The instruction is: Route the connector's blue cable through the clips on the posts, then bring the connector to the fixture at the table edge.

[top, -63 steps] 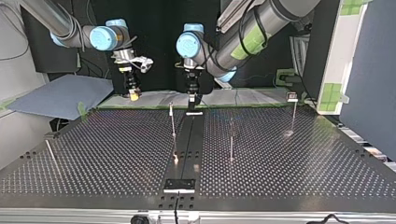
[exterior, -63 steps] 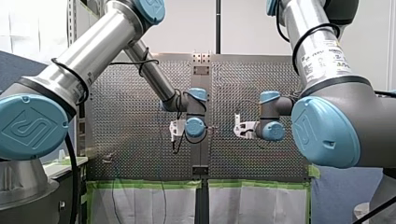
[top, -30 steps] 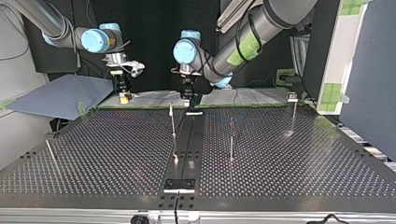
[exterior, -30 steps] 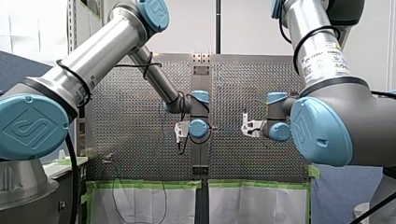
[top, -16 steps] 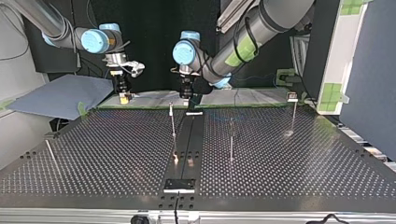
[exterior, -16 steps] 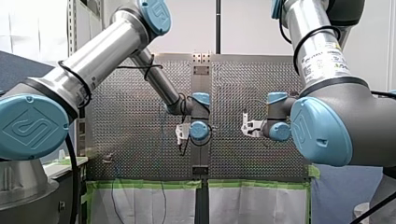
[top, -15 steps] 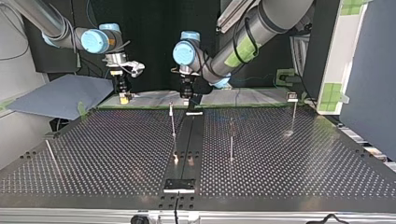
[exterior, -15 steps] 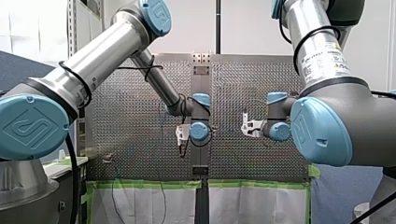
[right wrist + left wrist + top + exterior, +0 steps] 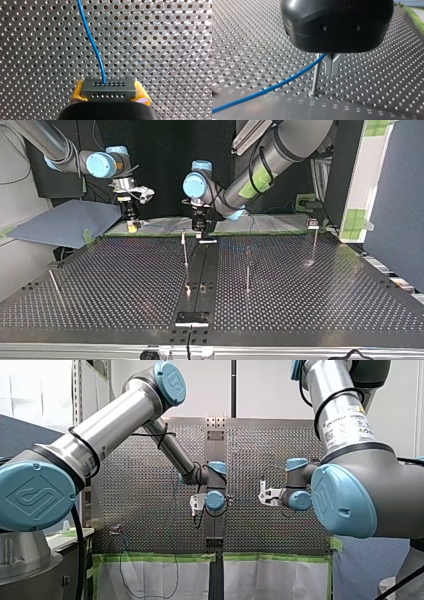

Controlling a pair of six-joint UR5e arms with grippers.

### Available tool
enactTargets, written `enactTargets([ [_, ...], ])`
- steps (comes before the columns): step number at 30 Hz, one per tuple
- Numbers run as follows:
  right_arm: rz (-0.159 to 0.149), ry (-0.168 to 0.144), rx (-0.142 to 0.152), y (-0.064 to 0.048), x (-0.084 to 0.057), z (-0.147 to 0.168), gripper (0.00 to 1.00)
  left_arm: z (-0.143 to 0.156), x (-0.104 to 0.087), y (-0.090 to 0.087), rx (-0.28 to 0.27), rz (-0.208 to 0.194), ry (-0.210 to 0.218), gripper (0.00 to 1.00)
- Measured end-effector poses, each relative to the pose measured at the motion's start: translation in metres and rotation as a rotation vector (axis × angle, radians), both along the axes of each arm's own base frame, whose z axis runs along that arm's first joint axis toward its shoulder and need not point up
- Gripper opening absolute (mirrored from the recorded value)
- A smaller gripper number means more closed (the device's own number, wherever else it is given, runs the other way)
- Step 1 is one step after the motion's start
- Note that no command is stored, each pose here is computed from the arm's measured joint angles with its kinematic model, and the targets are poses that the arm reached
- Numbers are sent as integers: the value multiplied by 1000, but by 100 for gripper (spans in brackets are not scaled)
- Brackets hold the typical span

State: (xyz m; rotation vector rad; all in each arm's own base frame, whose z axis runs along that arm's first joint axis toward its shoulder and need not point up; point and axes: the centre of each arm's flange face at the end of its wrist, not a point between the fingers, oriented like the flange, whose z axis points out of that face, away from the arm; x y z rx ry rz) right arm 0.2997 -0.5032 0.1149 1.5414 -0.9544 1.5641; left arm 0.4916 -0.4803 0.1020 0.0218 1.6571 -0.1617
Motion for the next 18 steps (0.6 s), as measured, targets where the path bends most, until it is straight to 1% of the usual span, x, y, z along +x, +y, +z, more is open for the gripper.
enactTargets([
  [6, -12, -2, 2, -4, -6, 0, 0, 2, 5, 1, -3, 4, -4, 0],
  [10, -17, -4, 1, -6, -8, 1, 0, 6, 15, 6, -7, 6, -10, 0],
  [18, -20, -13, -2, -9, -9, 2, 0, 6, 26, 10, 0, 1, -14, 0],
])
